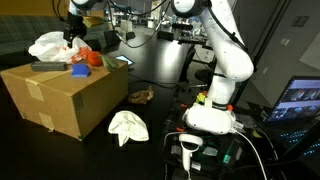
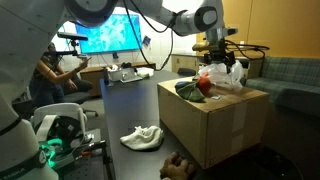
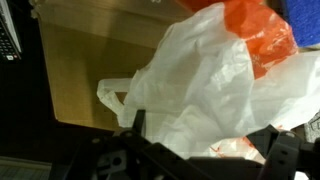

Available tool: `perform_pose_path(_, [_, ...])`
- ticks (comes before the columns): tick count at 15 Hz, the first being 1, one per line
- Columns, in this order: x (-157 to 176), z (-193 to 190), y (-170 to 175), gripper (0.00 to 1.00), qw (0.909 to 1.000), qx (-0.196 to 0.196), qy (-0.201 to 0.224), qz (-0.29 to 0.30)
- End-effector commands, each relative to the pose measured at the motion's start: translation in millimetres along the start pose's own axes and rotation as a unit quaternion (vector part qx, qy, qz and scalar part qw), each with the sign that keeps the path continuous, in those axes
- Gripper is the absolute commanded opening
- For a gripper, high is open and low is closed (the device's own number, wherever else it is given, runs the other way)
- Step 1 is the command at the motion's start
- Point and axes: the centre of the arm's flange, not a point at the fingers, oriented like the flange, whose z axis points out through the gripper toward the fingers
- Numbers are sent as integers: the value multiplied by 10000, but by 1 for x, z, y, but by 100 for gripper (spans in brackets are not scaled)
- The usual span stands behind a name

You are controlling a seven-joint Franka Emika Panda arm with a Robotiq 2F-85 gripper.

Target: Take the objects on the box and put it on the table while putting the objects on the table on the box

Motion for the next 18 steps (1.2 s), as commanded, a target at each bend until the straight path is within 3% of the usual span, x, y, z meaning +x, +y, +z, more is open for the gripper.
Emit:
perform_pose_path(1, [41, 19, 6, 100, 9996, 160, -171, -152])
perform_pose_path(12, [42, 82, 9, 99, 9959, 218, -859, -194])
perform_pose_path(13, [42, 84, 9, 75, 9956, 230, -883, -199])
perform_pose_path(15, [40, 85, 11, 71, 9953, 265, -918, -183])
perform_pose_path(18, [35, 69, 12, 46, 9958, 244, -857, -201])
